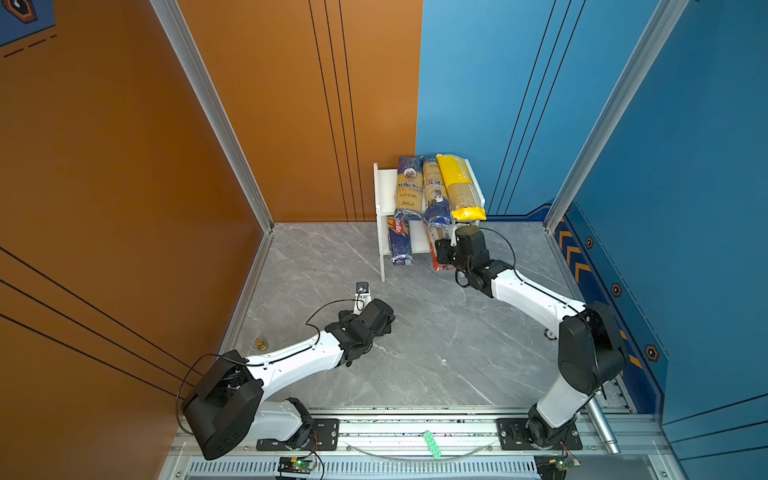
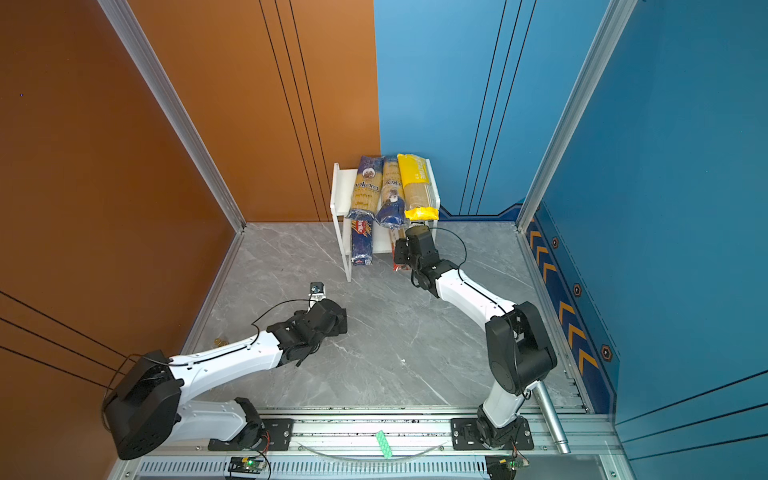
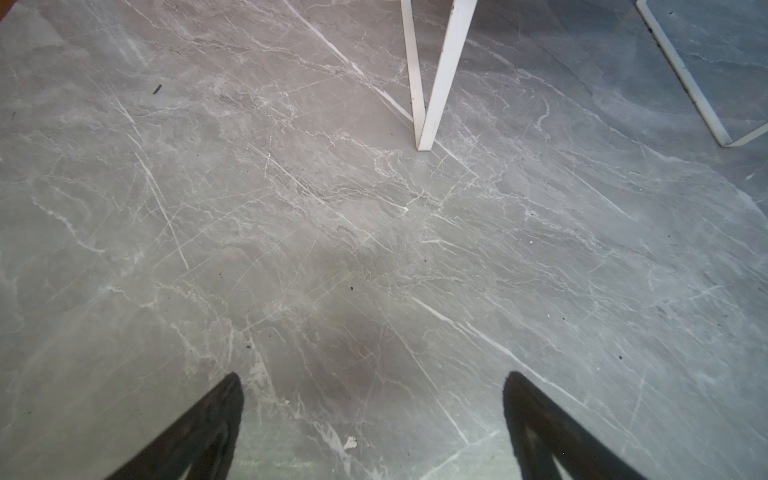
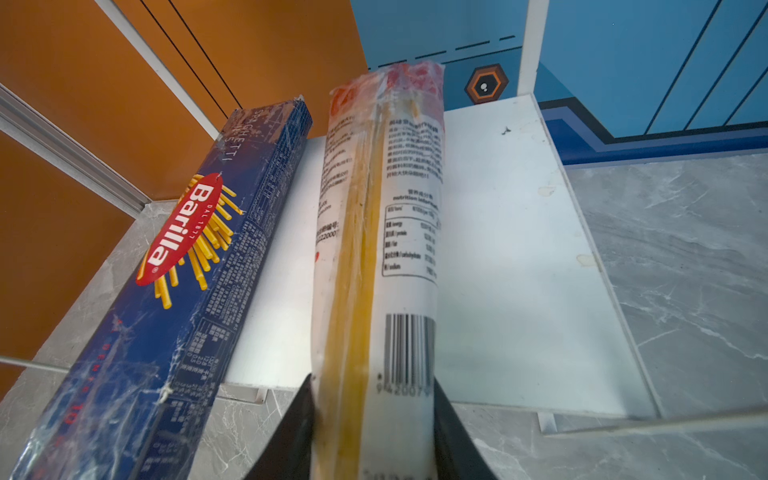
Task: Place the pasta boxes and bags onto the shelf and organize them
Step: 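Lower the red-capped bag flat onto the tier and open the right gripper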
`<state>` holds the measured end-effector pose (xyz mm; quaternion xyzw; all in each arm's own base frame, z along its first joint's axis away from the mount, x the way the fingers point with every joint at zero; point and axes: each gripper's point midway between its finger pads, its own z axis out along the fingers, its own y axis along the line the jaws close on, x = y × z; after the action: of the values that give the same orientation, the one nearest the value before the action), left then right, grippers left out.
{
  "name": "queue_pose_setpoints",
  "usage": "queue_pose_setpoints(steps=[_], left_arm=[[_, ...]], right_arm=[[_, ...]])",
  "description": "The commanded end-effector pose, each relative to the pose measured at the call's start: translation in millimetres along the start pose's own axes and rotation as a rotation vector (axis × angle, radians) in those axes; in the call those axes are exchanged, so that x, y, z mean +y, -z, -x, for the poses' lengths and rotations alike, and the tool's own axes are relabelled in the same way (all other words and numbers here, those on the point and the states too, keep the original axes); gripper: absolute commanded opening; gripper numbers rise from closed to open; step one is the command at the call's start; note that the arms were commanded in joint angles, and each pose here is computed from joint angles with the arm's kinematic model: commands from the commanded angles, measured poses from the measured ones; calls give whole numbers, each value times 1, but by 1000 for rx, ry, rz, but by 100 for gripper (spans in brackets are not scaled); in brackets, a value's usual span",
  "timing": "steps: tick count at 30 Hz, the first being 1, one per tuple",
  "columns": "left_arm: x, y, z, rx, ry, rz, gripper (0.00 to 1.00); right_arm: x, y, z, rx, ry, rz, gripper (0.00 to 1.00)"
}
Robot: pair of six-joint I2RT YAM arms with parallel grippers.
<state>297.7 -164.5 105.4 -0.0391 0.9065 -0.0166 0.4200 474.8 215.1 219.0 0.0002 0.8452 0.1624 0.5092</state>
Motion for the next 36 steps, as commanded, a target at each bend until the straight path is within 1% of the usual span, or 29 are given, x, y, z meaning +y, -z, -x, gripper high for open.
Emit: queue_pose_setpoints(steps=[1, 13, 16, 20, 26, 36], left_arm=[[7, -2, -3, 8, -6, 31, 98], [8, -1, -3, 8, -5, 31, 98], [8, -1, -3, 6, -4, 31, 98], [9, 0, -2, 4, -2, 30, 98], [9, 1, -2, 2, -1, 28, 98], [9, 3, 0, -5, 3, 24, 98]], right_arm=[[10, 8, 44, -141, -13, 29, 36], [9, 7, 39, -130, -35, 29, 36], [9, 7, 38, -130, -36, 33, 41], [9, 9, 38, -133, -36, 33, 45], [7, 15, 38, -138, -36, 34, 47], [13, 29, 36, -129, -9, 77, 58]])
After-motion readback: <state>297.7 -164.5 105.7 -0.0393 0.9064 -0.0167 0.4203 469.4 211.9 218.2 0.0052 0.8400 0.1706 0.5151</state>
